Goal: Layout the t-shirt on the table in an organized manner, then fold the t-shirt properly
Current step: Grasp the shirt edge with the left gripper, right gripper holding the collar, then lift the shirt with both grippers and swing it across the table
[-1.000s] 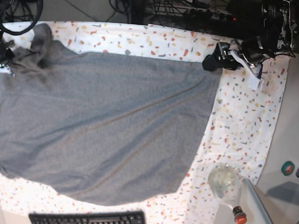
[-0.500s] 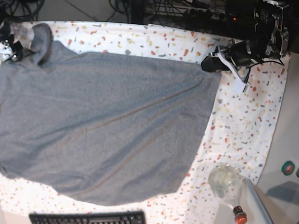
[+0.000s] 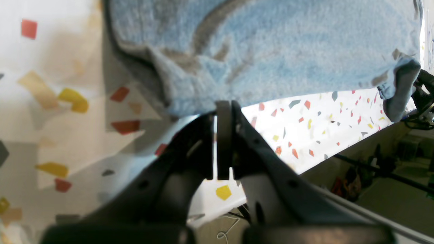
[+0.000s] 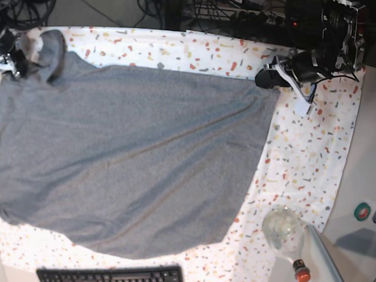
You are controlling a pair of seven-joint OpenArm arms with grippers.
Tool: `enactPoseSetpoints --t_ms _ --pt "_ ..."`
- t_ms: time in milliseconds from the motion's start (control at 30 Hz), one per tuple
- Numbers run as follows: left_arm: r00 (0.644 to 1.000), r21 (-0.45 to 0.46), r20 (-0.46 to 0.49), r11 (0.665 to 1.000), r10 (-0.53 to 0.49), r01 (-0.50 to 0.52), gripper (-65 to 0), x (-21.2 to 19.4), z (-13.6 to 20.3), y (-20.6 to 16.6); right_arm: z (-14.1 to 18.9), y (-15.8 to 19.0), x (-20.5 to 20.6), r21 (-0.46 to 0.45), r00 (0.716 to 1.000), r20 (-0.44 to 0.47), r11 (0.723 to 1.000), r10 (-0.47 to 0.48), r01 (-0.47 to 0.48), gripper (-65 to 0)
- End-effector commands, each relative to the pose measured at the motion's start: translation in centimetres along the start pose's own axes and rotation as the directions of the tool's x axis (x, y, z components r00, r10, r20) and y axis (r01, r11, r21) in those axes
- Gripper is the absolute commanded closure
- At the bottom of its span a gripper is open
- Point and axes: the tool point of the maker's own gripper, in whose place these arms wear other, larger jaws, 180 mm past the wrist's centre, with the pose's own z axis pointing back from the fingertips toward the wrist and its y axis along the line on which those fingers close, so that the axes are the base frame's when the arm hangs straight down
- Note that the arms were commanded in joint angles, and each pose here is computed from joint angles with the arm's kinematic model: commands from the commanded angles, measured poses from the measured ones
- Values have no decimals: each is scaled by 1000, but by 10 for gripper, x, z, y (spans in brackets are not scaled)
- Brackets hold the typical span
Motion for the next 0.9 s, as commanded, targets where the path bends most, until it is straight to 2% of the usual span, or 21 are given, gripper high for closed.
enactPoseSetpoints --t_ms 0,67,233,300,367,500,567,633,733,867 --pt "999 -7 35 1000 -13 13 0 13 5 -1 1 -7 -7 -18 999 -35 1000 -10 10 -89" --pt "999 -7 35 1000 -13 13 0 13 5 -1 4 -11 -4 -23 999 -19 999 -31 31 0" --pt "999 9 23 1000 -26 26 0 10 11 4 18 -24 12 -43 996 30 996 -78 79 0" --pt "998 12 31 998 -57 57 0 13 18 0 31 -24 15 -48 998 1 997 -55 55 0" --pt "997 43 35 996 -74 72 0 16 28 -3 46 -16 23 -46 1000 -15 999 -4 4 0" --pt "991 94 73 990 -112 105 0 35 45 -14 69 -1 41 -49 998 19 997 57 -56 0" --pt "987 106 95 987 -129 119 0 47 49 -18 69 5 50 -56 998 40 998 43 -41 0" --pt "978 105 133 984 -158 145 0 70 46 -25 62 23 75 -45 996 70 998 51 -48 0" --pt "948 123 142 955 -285 269 0 105 33 -42 42 53 113 -11 994 78 997 78 -78 0" --pt "893 176 118 894 -435 413 0 169 12 -63 19 104 179 31 990 105 995 94 -98 0"
